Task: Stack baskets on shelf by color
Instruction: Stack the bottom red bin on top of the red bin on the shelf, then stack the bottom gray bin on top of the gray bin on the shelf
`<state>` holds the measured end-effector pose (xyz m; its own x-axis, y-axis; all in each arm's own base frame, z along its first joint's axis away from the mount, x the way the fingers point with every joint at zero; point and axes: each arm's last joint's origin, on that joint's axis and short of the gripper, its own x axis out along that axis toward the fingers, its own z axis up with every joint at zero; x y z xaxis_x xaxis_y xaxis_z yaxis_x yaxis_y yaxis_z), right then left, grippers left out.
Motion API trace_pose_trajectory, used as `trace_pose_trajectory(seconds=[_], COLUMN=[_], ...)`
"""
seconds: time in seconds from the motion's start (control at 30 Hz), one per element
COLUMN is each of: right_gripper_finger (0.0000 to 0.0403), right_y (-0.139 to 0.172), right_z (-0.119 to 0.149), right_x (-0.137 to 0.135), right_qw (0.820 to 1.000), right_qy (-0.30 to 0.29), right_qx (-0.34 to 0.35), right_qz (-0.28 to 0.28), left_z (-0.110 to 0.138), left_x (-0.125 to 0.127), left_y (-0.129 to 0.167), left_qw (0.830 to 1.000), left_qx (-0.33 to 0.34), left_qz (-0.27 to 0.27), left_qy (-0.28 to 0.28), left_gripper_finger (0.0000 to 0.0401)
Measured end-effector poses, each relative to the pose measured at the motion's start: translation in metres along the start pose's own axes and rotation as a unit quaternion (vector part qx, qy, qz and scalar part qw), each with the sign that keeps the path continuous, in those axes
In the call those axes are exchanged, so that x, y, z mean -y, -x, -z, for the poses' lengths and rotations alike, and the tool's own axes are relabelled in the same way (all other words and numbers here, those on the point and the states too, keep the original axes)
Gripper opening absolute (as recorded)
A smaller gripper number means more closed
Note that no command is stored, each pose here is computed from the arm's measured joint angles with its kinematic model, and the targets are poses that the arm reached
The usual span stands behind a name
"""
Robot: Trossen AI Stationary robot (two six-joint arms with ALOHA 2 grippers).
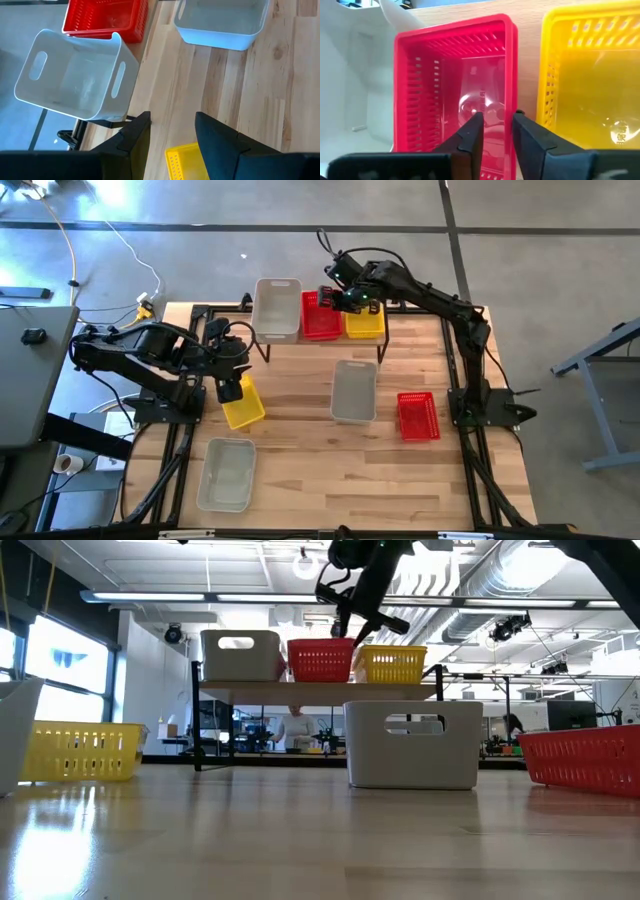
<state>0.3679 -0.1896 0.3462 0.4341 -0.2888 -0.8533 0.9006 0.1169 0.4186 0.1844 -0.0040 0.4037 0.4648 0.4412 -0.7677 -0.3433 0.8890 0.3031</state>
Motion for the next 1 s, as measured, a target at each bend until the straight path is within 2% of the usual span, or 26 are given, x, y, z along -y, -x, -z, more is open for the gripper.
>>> trace_pose_trajectory(seconds=[0.2, 0.53, 0.7, 0.83, 1.0], right_gripper_finger=[0.0097, 0.0083, 0.0083, 0.0083, 0.0083], right_y=[0.006, 0.022, 0.035, 0.041, 0.046], right_z=[-0.002, -0.004, 0.004, 0.026, 0.058], right_x=[-0.002, -0.005, -0.011, -0.019, -0.028], right_qw=[1.000, 0.999, 0.994, 0.981, 0.965], right_qy=[0.006, 0.034, 0.109, 0.190, 0.259], right_qx=[0.006, 0.008, 0.000, -0.021, -0.041], right_qz=[-0.009, -0.013, -0.019, -0.015, -0.003], left_z=[0.000, 0.001, 0.005, 0.009, 0.012], left_x=[0.000, 0.000, -0.001, -0.001, 0.001], left_y=[0.000, 0.000, 0.000, 0.001, 0.002], left_qw=[1.000, 1.000, 1.000, 0.999, 0.997], left_qx=[0.000, -0.004, -0.025, -0.045, -0.060], left_qz=[0.000, -0.001, -0.006, 0.003, 0.018], left_qy=[0.000, 0.004, 0.014, 0.029, 0.043], left_gripper_finger=[0.0145, 0.0145, 0.0145, 0.0145, 0.0145])
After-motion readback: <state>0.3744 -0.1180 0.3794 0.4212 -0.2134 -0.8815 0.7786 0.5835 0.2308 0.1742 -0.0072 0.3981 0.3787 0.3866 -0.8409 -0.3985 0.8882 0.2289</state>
